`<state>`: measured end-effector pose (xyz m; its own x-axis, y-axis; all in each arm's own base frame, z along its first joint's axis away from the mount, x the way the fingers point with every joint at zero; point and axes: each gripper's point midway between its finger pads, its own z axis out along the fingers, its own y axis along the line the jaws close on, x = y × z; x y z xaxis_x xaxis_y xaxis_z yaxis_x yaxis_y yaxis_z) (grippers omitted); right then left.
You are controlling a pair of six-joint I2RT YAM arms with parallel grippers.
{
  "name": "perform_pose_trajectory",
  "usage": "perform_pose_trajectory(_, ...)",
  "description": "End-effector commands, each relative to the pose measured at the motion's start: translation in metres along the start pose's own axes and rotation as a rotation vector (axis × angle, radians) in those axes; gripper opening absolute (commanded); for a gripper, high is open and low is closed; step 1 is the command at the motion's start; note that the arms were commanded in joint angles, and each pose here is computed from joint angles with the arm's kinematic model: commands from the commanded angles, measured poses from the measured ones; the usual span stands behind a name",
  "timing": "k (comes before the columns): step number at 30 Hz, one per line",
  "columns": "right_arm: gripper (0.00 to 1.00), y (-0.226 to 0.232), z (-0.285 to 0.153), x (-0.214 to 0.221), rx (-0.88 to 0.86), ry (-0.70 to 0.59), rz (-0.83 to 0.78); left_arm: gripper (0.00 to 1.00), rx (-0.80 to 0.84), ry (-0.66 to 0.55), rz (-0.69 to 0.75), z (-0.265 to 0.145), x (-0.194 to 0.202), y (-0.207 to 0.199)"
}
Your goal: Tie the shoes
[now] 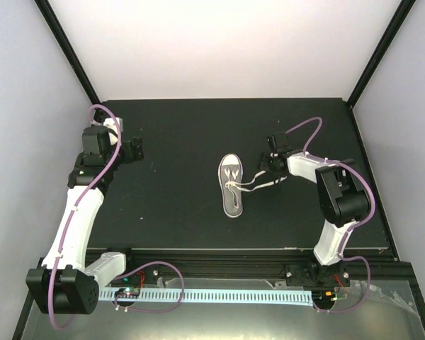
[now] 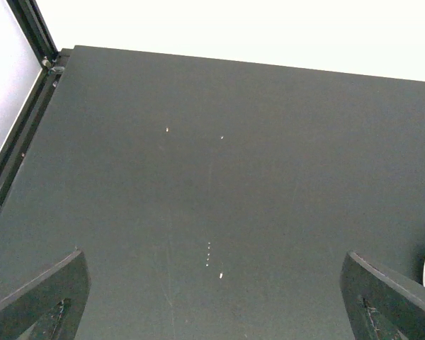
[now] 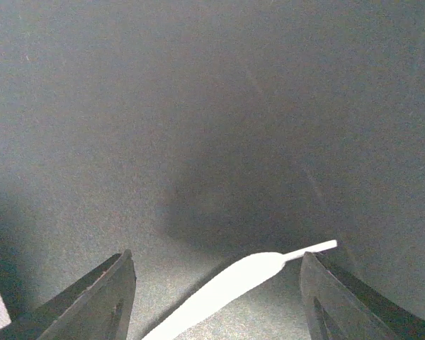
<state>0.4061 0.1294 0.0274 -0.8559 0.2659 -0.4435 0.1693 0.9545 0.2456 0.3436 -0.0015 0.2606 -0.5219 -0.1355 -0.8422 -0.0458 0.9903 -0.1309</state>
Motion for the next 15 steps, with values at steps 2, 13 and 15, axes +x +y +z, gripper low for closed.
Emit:
perform_pose_trajectory(2,0.66,0.007,0.005,0.0,0.024,-0.009,-0.032,0.99,0.003,0.002,0.004,-0.002,-0.002,0.0)
perform_pose_trajectory(13,0.51,0.003,0.018,0.01,0.152,0.002,-0.125,0.99,0.003,0.003,0.0,-0.002,-0.001,0.0)
perform_pose_trajectory(15,0.43,0.001,0.02,0.011,0.178,-0.001,-0.141,0.99,0.004,0.003,-0.001,-0.002,-0.001,0.0)
